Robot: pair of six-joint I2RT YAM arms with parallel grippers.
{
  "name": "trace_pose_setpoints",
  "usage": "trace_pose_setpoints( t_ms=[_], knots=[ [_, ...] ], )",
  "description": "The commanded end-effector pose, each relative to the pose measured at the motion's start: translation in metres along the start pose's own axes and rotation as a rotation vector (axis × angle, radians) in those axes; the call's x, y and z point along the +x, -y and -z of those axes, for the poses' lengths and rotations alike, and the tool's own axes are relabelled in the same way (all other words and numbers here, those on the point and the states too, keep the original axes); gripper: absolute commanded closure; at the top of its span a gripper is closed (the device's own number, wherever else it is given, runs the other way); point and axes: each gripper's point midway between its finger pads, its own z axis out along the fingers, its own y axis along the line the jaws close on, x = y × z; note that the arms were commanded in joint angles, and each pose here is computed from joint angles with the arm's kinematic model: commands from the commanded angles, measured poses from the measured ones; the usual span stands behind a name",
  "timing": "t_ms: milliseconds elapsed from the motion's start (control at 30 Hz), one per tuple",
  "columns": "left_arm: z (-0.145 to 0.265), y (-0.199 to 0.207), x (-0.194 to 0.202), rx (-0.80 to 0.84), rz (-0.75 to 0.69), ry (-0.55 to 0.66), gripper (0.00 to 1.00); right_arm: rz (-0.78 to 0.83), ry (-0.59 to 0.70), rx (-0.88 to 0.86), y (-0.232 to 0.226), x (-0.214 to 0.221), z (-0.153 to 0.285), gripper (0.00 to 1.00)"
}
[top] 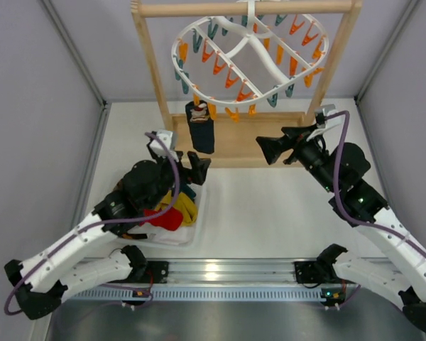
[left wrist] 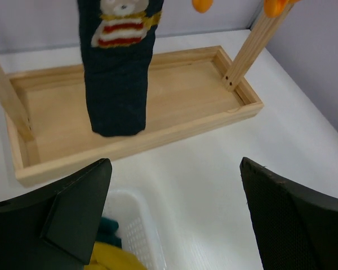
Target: Remove the socks clipped to the hanger
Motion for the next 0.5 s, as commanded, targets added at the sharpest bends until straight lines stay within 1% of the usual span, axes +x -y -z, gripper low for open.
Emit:
trace_pose_setpoints(
  t_ms=[0,33,67,100,133,167,233,267,300,467],
  knots=[
    [-0.037,0.007,-0.029,0.074,-0.154,0.163,0.01,0.016,0.019,-0.02,-0.003,-0.012,0.025,0.03],
    [-0.045,0.009,-0.039,0.098,-0.15,0.222,0.01,0.024,-0.006,-0.018,-0.002,-0.006,0.03,0.03],
    [-0.052,0.004,-0.038,0.146,-0.172,0.23,0.01,0.037,-0.011,-0.021,-0.001,-0.006,0.035,0.03],
    [-0.059,-0.006,-0.026,0.151,-0.169,0.214,0.01,0.04,-0.013,-0.027,-0.002,-0.006,0.039,0.03],
    [-0.064,-0.008,-0.034,0.178,-0.157,0.261,0.01,0.044,0.0,-0.035,-0.004,-0.01,0.047,0.03],
    [-0.074,-0.03,-0.031,0.159,-0.138,0.251,0.01,0.052,-0.022,-0.059,-0.007,-0.005,0.051,0.03],
    [-0.083,-0.041,-0.019,0.191,-0.132,0.237,0.01,0.055,-0.01,-0.082,-0.011,-0.008,0.061,0.03],
    [-0.091,-0.05,-0.02,0.193,-0.144,0.263,0.01,0.055,-0.014,-0.103,-0.014,-0.006,0.064,0.02],
    [-0.092,-0.042,-0.007,0.264,-0.155,0.24,0.01,0.055,-0.008,-0.121,-0.017,-0.007,0.067,0.02],
    [-0.106,-0.024,0.004,0.413,-0.215,0.231,0.01,0.079,-0.055,-0.25,-0.037,0.005,0.071,0.02]
  ],
)
